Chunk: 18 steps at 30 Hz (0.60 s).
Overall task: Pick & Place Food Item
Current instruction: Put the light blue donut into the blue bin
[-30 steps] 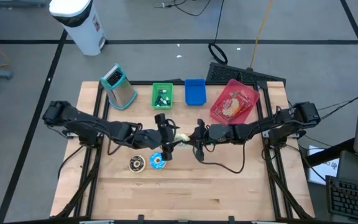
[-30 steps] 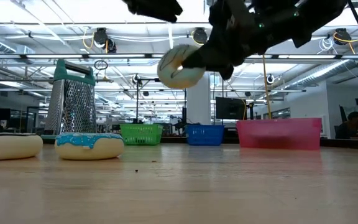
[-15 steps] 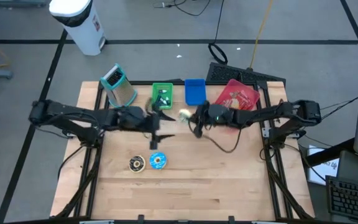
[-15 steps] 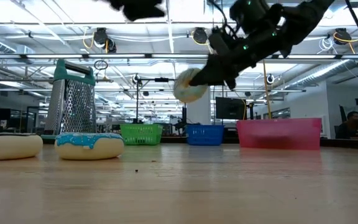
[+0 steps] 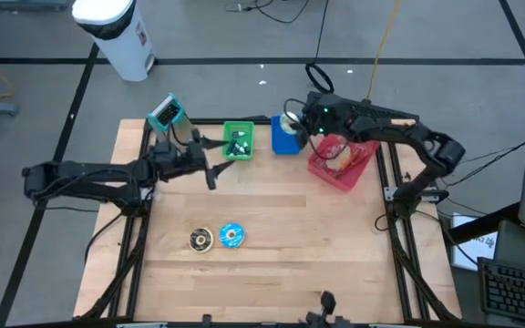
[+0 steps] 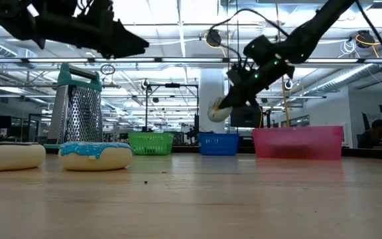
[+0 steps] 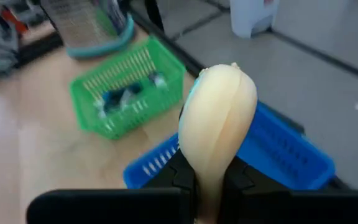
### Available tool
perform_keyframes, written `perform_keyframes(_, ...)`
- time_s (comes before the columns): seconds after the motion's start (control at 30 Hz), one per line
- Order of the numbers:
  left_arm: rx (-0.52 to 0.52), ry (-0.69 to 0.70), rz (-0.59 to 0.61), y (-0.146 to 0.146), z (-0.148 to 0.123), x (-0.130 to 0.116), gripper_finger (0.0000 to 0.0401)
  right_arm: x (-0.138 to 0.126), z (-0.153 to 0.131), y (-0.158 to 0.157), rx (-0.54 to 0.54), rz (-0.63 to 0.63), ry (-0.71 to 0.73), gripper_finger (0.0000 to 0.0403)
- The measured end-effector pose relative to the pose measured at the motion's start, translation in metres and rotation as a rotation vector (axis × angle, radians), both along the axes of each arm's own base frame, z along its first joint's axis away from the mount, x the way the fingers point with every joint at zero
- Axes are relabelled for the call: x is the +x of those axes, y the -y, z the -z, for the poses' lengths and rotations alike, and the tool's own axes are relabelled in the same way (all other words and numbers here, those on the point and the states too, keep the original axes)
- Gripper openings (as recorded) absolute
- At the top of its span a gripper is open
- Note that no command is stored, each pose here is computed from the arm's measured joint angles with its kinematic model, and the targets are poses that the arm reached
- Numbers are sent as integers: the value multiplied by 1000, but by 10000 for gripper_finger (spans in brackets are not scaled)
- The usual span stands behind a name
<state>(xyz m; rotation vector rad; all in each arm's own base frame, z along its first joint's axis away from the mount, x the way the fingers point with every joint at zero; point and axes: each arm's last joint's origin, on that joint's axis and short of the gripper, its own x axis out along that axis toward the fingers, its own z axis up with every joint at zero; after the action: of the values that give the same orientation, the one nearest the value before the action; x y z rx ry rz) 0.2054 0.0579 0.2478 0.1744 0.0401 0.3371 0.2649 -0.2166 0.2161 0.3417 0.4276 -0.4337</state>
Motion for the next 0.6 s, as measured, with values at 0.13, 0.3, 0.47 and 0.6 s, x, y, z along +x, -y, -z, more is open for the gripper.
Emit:
perform_keyframes(0.13, 6, 0, -62, -10, 4, -5, 279, 7, 19, 16, 28, 8, -51, 16)
perform_keyframes(0.3, -5, -7, -94, -18, 6, -8, 281, 18, 35, 28, 39, 5, -89, 16)
perform_keyframes(0.47, -19, -47, -86, -19, 10, -8, 283, 17, 40, 37, 42, 27, -97, 16)
perform_keyframes(0.6, -22, -56, -69, -19, 11, -8, 283, 15, 47, 40, 64, 37, -123, 20)
